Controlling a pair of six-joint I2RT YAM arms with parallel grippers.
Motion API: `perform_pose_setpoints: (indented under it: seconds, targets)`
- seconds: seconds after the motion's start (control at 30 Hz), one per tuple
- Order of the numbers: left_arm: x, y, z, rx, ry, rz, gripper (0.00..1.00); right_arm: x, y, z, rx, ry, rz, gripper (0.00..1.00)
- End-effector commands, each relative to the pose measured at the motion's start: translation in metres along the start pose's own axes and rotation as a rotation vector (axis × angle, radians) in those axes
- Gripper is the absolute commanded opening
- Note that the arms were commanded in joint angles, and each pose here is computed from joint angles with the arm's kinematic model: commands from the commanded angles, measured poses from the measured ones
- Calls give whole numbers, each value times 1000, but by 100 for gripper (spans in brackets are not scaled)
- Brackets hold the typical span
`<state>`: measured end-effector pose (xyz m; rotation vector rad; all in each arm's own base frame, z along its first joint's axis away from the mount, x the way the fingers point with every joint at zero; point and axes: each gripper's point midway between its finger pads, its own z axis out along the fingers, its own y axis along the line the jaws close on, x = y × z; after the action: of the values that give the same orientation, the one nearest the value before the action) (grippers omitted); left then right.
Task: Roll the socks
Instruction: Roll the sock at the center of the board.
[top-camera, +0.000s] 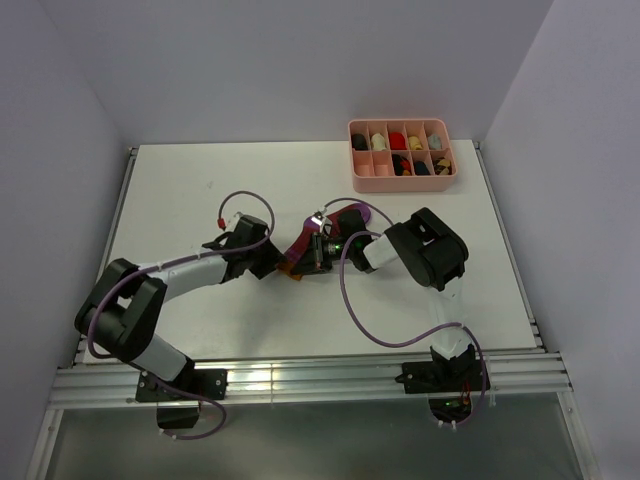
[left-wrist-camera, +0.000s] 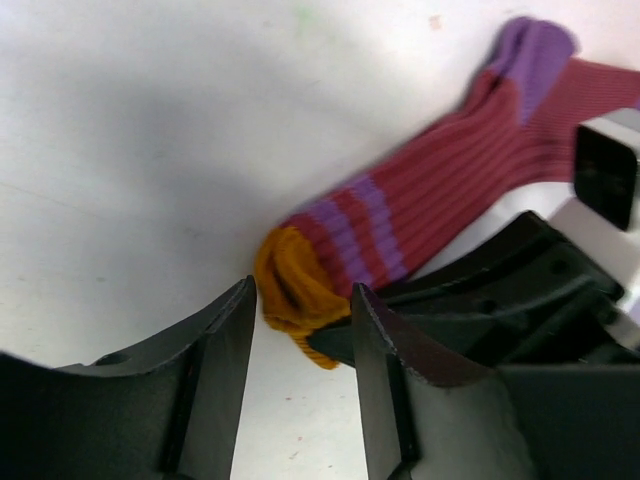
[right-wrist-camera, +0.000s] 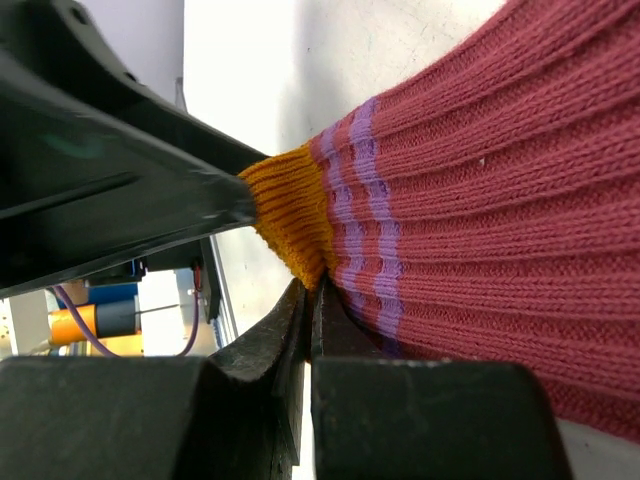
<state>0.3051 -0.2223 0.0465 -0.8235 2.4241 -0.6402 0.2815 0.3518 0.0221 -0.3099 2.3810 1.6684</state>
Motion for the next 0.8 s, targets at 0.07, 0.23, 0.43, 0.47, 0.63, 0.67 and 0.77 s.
perform_pose_setpoints:
  seconds: [0.07,0.23,0.43,0.47,0.63,0.67,0.77]
  targets:
    - [5,-3,3,-6,53,-18,46,-10,-1,-2,28,-22,-27,0]
    - [5,-8,1,16,59,-25,45,-9,-2,-2,28,-20,-22,0]
    - [-2,-16,-3,40,51,-37,47,-9,-3,-2,29,-19,-21,0]
    - [-3,-16,-4,43,47,-38,47,-9,-2,-2,26,-20,-23,0]
    - [-10,-17,-2,51,35,-52,45,-9,-2,-2,28,-20,-21,0]
    - [-9,-20,-3,65,45,-51,45,-8,-2,-2,28,-20,-22,0]
    - [-10,-23,-3,74,47,-52,42,-8,-3,-2,27,-19,-21,0]
